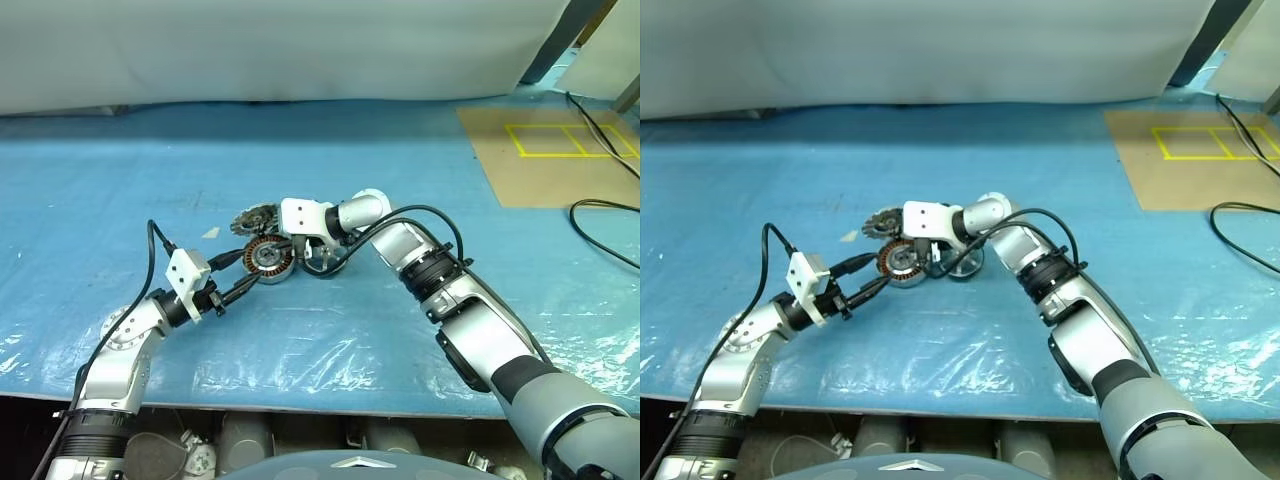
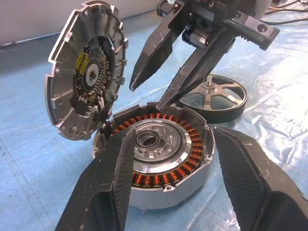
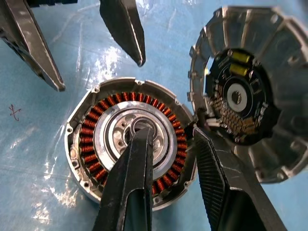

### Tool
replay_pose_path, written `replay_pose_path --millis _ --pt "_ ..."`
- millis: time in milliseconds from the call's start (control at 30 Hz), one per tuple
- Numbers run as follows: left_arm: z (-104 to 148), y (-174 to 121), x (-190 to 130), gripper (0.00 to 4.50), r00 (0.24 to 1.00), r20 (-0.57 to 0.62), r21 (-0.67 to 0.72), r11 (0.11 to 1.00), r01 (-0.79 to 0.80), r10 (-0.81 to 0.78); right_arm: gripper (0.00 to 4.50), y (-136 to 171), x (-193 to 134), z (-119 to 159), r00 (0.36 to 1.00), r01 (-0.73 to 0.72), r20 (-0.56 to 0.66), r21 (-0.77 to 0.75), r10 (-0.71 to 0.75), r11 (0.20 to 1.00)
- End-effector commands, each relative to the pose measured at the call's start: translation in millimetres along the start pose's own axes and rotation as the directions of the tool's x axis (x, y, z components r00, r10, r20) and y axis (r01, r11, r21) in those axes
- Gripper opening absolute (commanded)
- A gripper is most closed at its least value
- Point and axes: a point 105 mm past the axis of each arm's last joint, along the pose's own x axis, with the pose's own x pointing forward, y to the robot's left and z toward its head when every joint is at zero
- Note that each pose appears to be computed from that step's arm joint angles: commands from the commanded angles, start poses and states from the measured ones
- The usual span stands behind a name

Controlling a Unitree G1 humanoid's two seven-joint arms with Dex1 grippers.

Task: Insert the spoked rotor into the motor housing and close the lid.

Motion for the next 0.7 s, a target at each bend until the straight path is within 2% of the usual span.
replay_pose_path --millis 33,100,200,333,367,400,700 --pt "6 0 3 2.72 1.0 0.023 0.027 1.0 0.004 -0.004 1.34 -15 -6 24 0.996 0.037 0.084 -0.012 -0.036 0.999" --pt "8 1 4 2.72 0.999 0.032 0.023 1.0 -0.002 0.001 1.34 -16 -7 28 0.995 0.034 0.096 -0.002 -0.033 0.999" --pt "8 2 4 2.72 0.999 0.033 0.02 1.0 -0.003 0.002 1.34 -4 1 18 0.998 -0.015 0.06 -0.006 0.016 1.0" --pt "8 3 4 2.72 0.999 0.032 0.024 1.0 -0.005 0.005 1.34 6 14 9 0.998 -0.041 0.057 0.061 0.038 0.997" --pt "8 3 3 2.72 0.999 0.033 0.025 1.0 -0.007 0.006 0.98 6 17 9 0.998 -0.033 0.059 0.075 0.028 0.997" --pt "9 4 3 2.72 0.999 0.033 0.026 1.0 -0.008 0.007 0.8 5 20 10 0.998 -0.026 0.062 0.083 0.021 0.996" --pt "9 5 -1 2.72 0.999 0.027 0.035 0.999 -0.024 0.023 0.8 -2 30 10 0.998 0.01 0.06 0.1 -0.016 0.995"
